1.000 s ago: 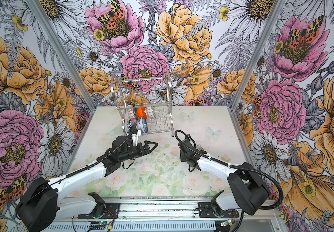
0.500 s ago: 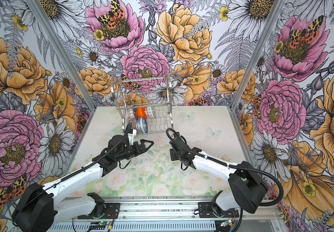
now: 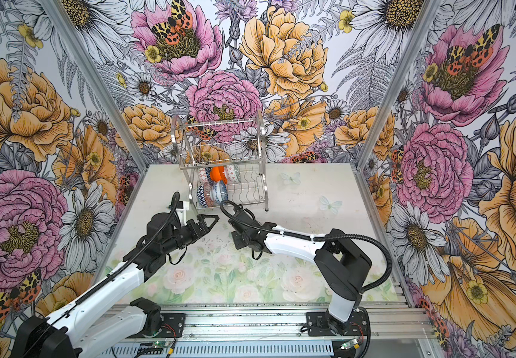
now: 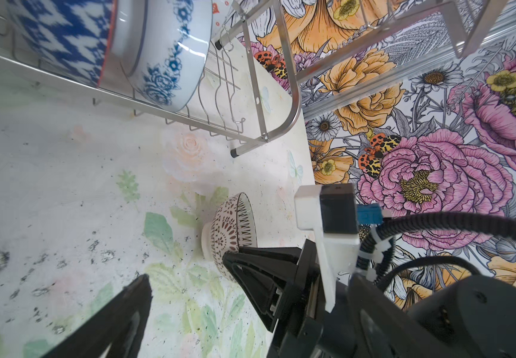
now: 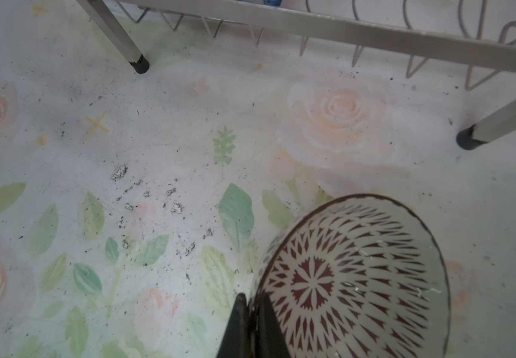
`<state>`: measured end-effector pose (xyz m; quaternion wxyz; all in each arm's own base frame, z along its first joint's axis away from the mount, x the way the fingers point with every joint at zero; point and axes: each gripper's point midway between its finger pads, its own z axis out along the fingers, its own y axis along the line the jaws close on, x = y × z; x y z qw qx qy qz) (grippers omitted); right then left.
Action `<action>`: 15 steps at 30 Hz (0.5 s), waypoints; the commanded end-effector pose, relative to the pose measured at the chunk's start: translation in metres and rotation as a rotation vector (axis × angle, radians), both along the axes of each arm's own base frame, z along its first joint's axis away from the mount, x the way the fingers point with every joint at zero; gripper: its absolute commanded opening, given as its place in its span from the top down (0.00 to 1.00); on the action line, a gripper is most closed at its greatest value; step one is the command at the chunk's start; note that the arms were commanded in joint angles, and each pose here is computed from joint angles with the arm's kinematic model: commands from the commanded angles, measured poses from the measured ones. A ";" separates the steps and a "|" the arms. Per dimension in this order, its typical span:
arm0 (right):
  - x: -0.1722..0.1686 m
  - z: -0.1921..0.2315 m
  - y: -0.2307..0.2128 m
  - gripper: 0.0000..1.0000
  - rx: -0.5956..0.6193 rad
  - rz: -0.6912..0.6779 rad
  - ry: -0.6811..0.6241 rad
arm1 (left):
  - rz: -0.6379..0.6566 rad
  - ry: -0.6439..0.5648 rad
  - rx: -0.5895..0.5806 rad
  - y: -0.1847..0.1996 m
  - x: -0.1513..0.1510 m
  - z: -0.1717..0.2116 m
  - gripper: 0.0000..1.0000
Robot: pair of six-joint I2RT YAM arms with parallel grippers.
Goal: Load the bowls into the dish rack
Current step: 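Grip the red-starburst bowl rim with the right gripper and drag it toward the rack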
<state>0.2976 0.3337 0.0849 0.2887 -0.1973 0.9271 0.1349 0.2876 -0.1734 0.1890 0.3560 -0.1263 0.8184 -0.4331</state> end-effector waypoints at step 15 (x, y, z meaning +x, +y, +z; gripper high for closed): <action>0.012 -0.003 0.048 0.94 0.033 0.030 -0.017 | 0.035 0.038 -0.039 0.024 -0.007 -0.011 0.01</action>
